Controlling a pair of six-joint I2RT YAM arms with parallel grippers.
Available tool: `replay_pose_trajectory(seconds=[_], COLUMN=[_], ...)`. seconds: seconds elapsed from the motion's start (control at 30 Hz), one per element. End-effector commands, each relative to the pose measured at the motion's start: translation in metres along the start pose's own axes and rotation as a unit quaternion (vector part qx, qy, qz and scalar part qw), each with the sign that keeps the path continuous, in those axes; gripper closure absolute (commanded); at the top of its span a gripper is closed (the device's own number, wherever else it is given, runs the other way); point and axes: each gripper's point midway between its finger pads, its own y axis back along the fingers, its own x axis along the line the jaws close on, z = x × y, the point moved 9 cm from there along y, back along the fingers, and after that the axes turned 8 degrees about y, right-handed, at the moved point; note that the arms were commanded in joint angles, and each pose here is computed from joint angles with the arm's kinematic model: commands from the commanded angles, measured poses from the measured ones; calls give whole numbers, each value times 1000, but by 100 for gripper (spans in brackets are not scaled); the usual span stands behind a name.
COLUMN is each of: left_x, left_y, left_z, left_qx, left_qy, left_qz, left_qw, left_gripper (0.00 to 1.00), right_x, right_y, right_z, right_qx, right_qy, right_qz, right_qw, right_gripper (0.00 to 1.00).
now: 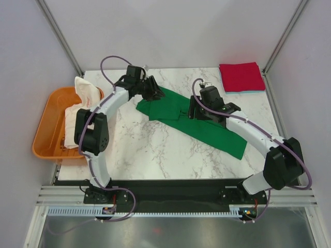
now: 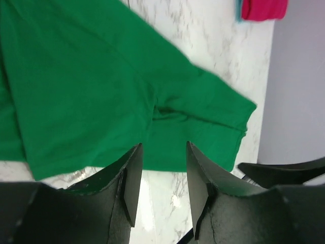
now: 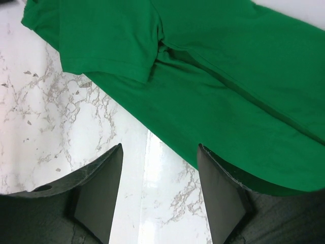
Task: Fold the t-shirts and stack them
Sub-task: Fold the tshirt
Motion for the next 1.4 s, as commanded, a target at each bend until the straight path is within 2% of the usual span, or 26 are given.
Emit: replay_pose_trajectory(seconds=[0.0, 0.27, 0.37, 0.4, 0.67, 0.7, 0.77, 0.8, 0.9, 0.93, 0.97, 1.03, 1.07, 1.13, 1.17, 1.2, 1.27, 1.37], left_x=[17, 58, 67, 81, 129, 123, 138, 121, 110, 105, 83, 73, 68, 33, 39, 9, 12, -10], left_y=[-15, -37, -48, -53, -83, -86, -101, -107, -132, -135, -130, -124, -118, -90, -87, -60, -49, -14], left_z=[-39, -61, -51, -41, -17, -5, 3, 20, 54, 63, 79, 87, 84, 83, 71, 69, 52, 29], left_qx=[10, 44, 42, -18, -14, -23, -13, -16, -11, -12, -14, -11, -7, -20, -16, -36, -38, -52], left_qy=[-15, 27, 35, 51, 70, 66, 77, 66, 47, 48, 46, 44, 45, 12, 14, -11, -11, -20], left_qz=[63, 118, 124, 194, 248, 235, 229, 188, 106, 82, 30, 1, -1, -14, 11, 0, 32, 40], left_qw=[998, 992, 991, 980, 966, 970, 970, 980, 993, 995, 998, 999, 999, 1000, 1000, 999, 999, 998], left_gripper=[54, 55, 55, 57, 58, 57, 57, 57, 56, 57, 56, 57, 56, 55, 54, 54, 53, 51], right_x=[-8, -11, -13, -13, -18, -18, -18, -18, -20, -20, -21, -22, -22, -24, -24, -25, -24, -25], right_y=[29, 66, 69, 69, 68, 67, 67, 65, 62, 61, 60, 54, 53, 51, 51, 53, 57, 66], right_z=[8, 15, 16, 16, 21, 22, 24, 25, 29, 31, 32, 34, 35, 35, 35, 35, 35, 35], right_qx=[-27, -68, -76, -77, -83, -83, -87, -88, -97, -102, -102, -97, -96, -93, -94, -95, -99, -99], right_qy=[-7, -10, -8, -8, -7, -8, -10, -11, -12, -11, -11, -3, 1, 1, 3, 1, -3, -11], right_qz=[-25, -24, -32, -33, -50, -50, -51, -54, -66, -70, -74, -80, -80, -84, -81, -82, -77, -74], right_qw=[999, 997, 997, 996, 995, 995, 995, 995, 993, 992, 992, 992, 992, 992, 992, 992, 992, 992], right_gripper=[32, 32, 31, 31, 31, 31, 31, 31, 31, 31, 31, 31, 31, 31, 31, 31, 31, 31])
